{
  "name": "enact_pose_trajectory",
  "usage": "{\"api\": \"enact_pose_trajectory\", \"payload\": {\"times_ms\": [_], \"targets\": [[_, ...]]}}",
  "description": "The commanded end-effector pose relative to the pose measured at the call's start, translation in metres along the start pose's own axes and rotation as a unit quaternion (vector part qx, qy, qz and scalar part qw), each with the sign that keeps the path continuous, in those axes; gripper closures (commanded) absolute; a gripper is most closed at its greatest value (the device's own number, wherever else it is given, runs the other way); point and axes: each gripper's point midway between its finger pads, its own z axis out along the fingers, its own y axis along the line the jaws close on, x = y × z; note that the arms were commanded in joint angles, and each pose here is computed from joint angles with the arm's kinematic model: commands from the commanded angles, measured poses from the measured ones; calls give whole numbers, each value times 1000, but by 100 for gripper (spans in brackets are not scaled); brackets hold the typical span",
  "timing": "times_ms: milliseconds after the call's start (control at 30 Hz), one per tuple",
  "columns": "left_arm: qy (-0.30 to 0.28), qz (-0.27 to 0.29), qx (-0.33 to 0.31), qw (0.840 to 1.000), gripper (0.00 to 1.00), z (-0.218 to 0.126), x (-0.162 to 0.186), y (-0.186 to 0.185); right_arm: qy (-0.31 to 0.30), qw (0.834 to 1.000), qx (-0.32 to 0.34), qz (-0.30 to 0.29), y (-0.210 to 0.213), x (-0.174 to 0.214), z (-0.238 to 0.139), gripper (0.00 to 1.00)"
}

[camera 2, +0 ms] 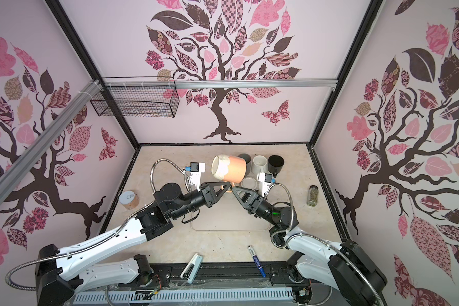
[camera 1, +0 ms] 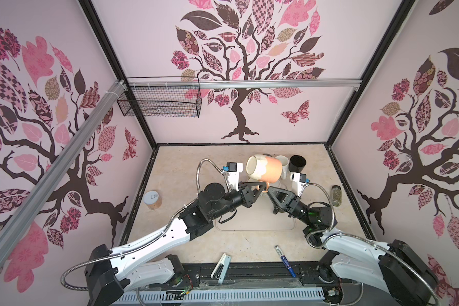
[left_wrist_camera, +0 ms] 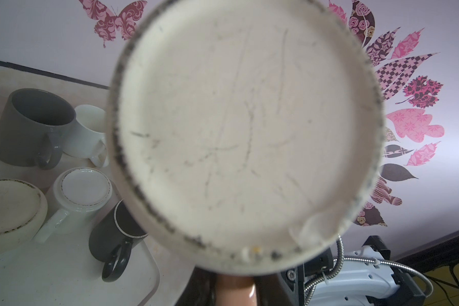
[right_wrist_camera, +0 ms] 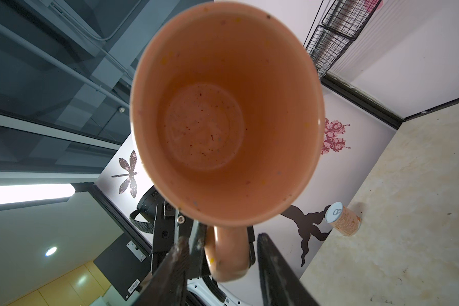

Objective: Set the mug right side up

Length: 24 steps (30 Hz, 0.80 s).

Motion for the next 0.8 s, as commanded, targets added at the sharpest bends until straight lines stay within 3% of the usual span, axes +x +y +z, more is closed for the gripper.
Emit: {"api": "enact_pose_trajectory", "payload": {"times_ms": [0,100,267,300,400,467,633,767], "targets": [[-55,18,71,996,100,-11,-31,-38,8,999,-44,-7,24,-3,9,56],[-50,13,77,996,100,-11,-29,-40,10,999,-45,-9,23,-4,12,61],[-48,5,83,995,100,-12,-28,-40,7,999,-51,-11,27,-8,13,80],[-49,4,83,995,100,-12,-27,-40,5,998,-54,-13,29,-10,14,89],[-48,3,86,995,100,-12,-28,-41,6,998,-61,-18,34,-12,16,92],[-43,3,90,995,100,-11,-26,-42,7,998,-63,-18,37,-14,18,100],[-51,34,67,996,100,-16,-32,-41,25,997,-69,-25,42,-11,22,100],[-54,55,36,996,84,-23,-38,-37,42,997,-54,-34,39,-7,25,100]]}}
